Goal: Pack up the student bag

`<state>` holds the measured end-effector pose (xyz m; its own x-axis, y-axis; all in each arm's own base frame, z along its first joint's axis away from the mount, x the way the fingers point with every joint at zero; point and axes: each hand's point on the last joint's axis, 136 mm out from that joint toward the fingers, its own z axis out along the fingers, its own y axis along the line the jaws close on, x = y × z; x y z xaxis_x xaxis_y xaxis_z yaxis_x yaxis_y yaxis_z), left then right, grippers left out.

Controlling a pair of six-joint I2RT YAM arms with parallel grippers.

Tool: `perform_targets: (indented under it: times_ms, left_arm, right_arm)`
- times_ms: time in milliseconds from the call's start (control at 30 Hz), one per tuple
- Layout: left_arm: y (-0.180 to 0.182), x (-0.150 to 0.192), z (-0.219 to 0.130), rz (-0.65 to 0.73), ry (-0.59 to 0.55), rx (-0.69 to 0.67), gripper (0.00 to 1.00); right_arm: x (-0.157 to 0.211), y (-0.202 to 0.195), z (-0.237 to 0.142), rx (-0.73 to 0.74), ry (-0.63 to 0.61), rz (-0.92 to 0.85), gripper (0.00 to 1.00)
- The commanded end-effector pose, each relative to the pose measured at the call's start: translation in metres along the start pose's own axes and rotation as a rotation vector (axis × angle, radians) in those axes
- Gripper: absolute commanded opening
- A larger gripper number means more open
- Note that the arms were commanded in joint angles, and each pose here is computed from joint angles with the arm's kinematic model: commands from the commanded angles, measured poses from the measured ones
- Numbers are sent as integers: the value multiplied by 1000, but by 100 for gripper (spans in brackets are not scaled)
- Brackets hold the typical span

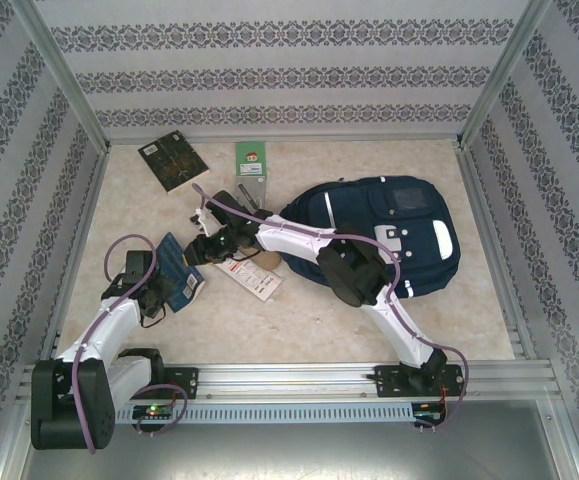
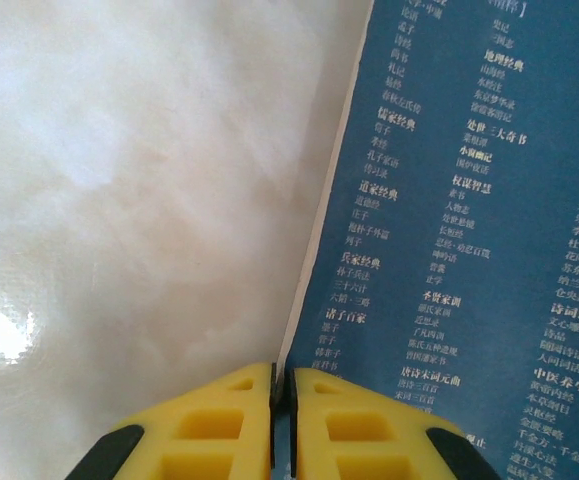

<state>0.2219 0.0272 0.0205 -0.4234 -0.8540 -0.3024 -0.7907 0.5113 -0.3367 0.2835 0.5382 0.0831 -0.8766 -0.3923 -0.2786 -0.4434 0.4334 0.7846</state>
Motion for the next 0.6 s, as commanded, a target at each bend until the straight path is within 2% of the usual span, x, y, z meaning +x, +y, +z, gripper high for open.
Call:
perform_targets:
  times_ms: [0, 133, 300, 467, 567]
  left_arm:
    - [-3, 20, 3, 1, 93, 38, 14]
    - [-2, 22, 3, 2, 99, 35, 13]
    - [-3, 21, 2, 2, 102, 40, 14]
    - [-6, 23, 2, -4, 112, 52, 13]
    - [-5, 26, 2, -9, 124, 56, 14]
  right_arm:
    - [54, 10, 34, 17, 154, -45, 36]
    - [54, 12, 32, 32, 140, -88, 35]
    - [38, 51, 21, -105, 43, -163, 37]
    - [23, 58, 25, -134, -22, -154, 42]
    - [15, 66, 25, -161, -49, -141, 41]
